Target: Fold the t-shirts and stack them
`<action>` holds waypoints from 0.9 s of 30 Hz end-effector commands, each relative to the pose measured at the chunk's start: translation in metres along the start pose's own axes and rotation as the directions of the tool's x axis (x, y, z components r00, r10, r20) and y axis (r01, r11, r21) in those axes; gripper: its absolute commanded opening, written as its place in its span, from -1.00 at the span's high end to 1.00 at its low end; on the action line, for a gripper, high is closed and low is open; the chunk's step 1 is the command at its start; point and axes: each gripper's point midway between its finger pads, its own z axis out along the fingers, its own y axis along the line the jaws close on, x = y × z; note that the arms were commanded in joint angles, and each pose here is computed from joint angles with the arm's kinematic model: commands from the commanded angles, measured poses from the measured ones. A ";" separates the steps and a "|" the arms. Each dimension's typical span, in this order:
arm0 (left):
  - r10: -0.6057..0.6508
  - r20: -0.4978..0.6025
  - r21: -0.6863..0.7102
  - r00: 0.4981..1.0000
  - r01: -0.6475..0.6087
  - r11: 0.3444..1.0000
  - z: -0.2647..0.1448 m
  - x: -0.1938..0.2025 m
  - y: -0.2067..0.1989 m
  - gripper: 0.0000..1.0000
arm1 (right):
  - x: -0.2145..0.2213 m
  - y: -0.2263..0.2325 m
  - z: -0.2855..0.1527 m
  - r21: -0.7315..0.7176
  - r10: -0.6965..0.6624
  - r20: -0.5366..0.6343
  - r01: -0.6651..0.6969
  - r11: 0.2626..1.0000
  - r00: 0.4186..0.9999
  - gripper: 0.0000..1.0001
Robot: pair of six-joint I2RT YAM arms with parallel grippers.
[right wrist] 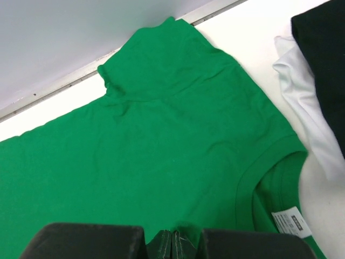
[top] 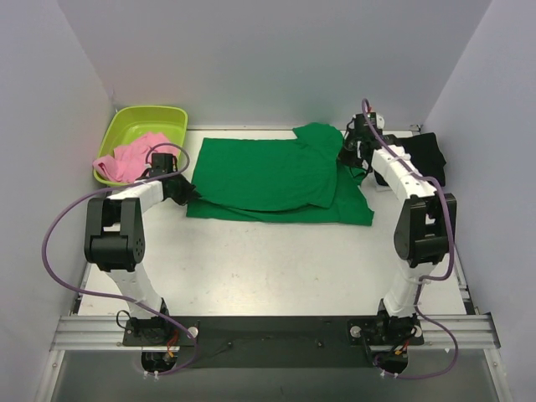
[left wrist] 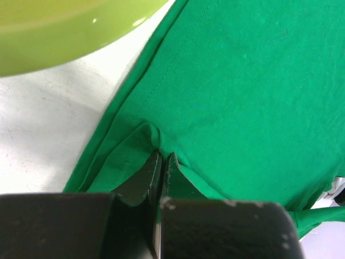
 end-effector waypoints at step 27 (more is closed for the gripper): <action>-0.024 0.168 0.129 0.986 0.002 0.992 -0.034 -0.039 -0.035 -0.89 | -0.040 0.020 0.038 0.006 -0.051 0.105 0.050 0.999 0.993 -0.95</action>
